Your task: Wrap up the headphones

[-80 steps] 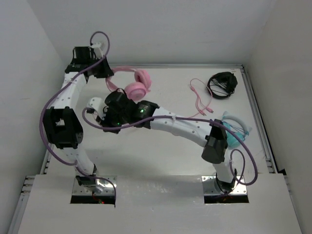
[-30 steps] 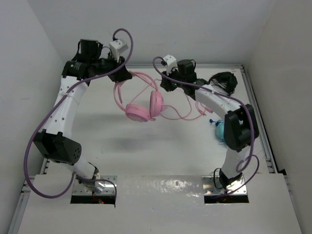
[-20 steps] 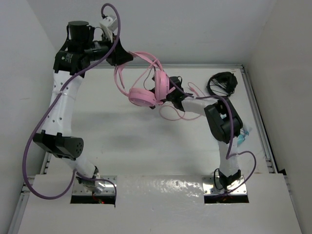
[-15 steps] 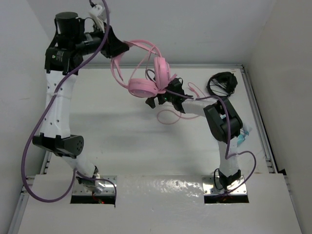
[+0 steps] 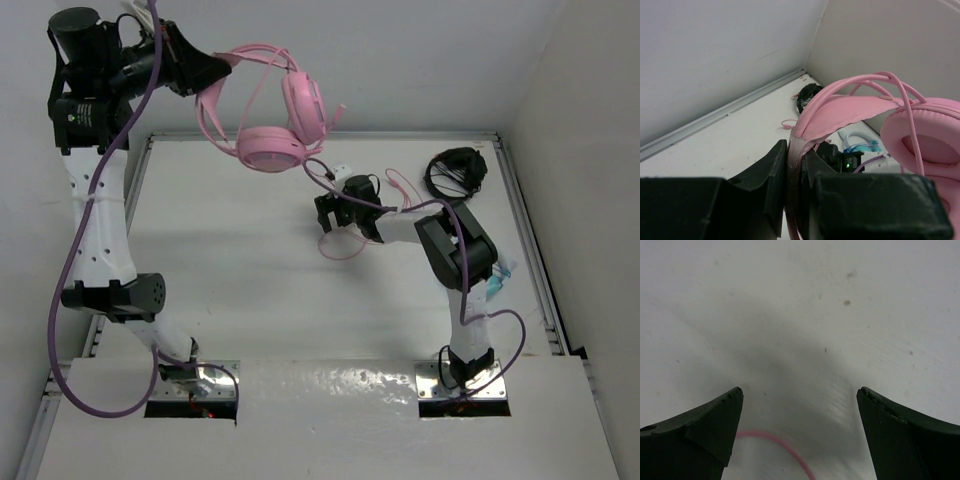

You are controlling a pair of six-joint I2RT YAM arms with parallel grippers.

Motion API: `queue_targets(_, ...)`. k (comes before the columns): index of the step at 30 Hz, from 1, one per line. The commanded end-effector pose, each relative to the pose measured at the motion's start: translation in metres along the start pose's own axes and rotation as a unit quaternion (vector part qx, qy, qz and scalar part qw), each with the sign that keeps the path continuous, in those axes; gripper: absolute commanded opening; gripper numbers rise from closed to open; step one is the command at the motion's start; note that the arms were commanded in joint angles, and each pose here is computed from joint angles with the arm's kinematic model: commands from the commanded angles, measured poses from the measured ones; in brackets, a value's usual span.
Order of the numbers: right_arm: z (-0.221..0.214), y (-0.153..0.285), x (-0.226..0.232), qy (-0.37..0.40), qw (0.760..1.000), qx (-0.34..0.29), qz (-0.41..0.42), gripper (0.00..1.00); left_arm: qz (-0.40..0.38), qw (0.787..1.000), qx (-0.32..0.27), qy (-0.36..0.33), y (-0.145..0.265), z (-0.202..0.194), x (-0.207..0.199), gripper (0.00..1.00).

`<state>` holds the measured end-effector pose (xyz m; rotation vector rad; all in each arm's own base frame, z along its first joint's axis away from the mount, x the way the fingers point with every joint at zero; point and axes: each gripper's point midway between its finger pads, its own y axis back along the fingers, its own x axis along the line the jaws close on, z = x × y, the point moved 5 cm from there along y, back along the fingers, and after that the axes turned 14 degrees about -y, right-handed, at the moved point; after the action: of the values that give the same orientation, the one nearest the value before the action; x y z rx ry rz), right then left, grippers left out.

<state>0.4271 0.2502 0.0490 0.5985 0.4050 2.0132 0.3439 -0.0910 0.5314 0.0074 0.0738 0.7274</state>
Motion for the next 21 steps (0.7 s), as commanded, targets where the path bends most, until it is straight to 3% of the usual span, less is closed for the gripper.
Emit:
queue_targets(1,-0.001,0.018,-0.011,0.021,0.998,0.009,-0.055,0.93,-0.006,0.999,-0.046,0.027,0.013,0.027,0.002,0.00)
queue_targets(6,-0.011,0.040,-0.021,0.035,0.995,0.007,-0.089,0.94,0.021,0.998,-0.064,0.018,0.022,0.035,0.017,0.00)
queue_targets(8,-0.010,0.044,-0.019,0.037,0.996,0.008,-0.085,0.89,0.033,0.997,-0.064,0.010,0.021,0.035,0.022,0.00)
queue_targets(10,-0.010,0.044,-0.014,0.032,0.997,0.013,-0.071,0.76,0.035,0.997,-0.065,0.010,0.022,0.035,0.023,0.00)
queue_targets(11,-0.012,0.043,-0.013,0.028,0.997,0.019,-0.066,0.58,0.035,0.997,-0.065,0.010,0.022,0.035,0.023,0.00)
queue_targets(13,-0.011,0.040,-0.006,0.015,0.998,0.019,-0.055,0.39,0.036,0.997,-0.063,0.013,0.021,0.033,0.024,0.00)
queue_targets(14,-0.014,0.039,-0.005,0.012,0.998,0.023,-0.056,0.20,0.036,0.997,-0.062,0.013,0.021,0.032,0.024,0.00)
queue_targets(16,-0.013,0.035,0.007,0.014,0.998,0.024,-0.057,0.05,0.033,0.997,-0.061,0.023,0.021,0.029,0.027,0.00)
queue_targets(17,-0.022,0.033,0.007,0.018,0.996,0.042,-0.075,0.00,0.034,0.997,-0.061,0.027,0.021,0.029,0.029,0.00)
queue_targets(20,-0.013,0.015,0.058,0.092,0.992,0.073,-0.049,0.00,0.039,0.996,-0.063,0.040,0.018,0.025,0.039,0.00)
queue_targets(21,-0.021,0.014,0.092,0.130,0.988,0.085,-0.026,0.00,0.041,0.996,-0.064,0.046,0.018,0.024,0.043,0.00)
